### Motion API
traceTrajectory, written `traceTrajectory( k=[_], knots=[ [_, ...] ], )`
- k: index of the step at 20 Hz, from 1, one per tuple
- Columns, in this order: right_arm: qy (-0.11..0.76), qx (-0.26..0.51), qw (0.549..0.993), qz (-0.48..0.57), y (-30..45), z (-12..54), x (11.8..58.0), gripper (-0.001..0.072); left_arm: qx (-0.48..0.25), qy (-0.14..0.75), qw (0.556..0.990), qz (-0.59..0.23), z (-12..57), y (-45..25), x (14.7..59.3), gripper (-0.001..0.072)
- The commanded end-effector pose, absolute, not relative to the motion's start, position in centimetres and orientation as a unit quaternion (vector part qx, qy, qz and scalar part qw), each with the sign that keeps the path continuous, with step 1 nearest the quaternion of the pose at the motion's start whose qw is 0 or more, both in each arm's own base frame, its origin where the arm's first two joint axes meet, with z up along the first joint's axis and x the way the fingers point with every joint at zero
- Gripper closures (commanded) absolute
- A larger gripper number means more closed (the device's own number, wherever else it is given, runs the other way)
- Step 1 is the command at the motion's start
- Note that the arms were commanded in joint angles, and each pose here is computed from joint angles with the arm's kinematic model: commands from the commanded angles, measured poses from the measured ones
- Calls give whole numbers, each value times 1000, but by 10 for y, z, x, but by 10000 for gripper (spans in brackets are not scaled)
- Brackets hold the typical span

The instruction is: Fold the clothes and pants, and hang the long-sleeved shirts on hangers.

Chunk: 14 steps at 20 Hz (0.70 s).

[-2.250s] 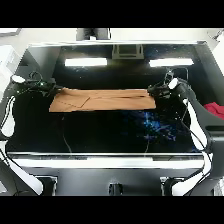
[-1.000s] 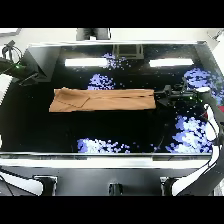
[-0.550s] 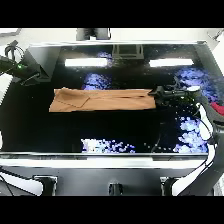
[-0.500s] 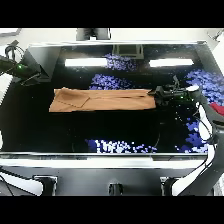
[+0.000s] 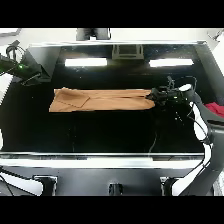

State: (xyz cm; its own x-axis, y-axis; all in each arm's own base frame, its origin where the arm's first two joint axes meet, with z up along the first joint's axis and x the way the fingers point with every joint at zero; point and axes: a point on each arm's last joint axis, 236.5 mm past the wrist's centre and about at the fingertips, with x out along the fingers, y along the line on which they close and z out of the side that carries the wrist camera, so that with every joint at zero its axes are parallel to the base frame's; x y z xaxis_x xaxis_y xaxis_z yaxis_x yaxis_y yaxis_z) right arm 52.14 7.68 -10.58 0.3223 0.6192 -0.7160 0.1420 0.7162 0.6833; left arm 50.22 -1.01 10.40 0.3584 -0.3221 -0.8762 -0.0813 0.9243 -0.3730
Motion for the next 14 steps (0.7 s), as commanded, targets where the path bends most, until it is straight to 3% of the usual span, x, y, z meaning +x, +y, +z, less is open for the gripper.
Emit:
traceTrajectory(
  k=[1,2,3,5,10,14],
  knots=[
    [557,340,739,166,86,-102,523,678,-178,562,804,-78,104,-14,503,35],
    [554,340,741,166,85,-97,523,680,-177,562,804,-79,104,-15,502,57],
    [550,338,745,169,85,-90,524,681,-177,562,804,-80,104,-17,502,225],
    [534,329,759,175,84,-65,527,681,-175,564,802,-85,104,-25,502,686],
    [499,296,797,164,73,11,521,682,-199,577,786,-99,82,-97,507,689],
    [482,274,819,151,66,67,502,682,-225,600,758,-119,40,-205,505,689]
  ],
)
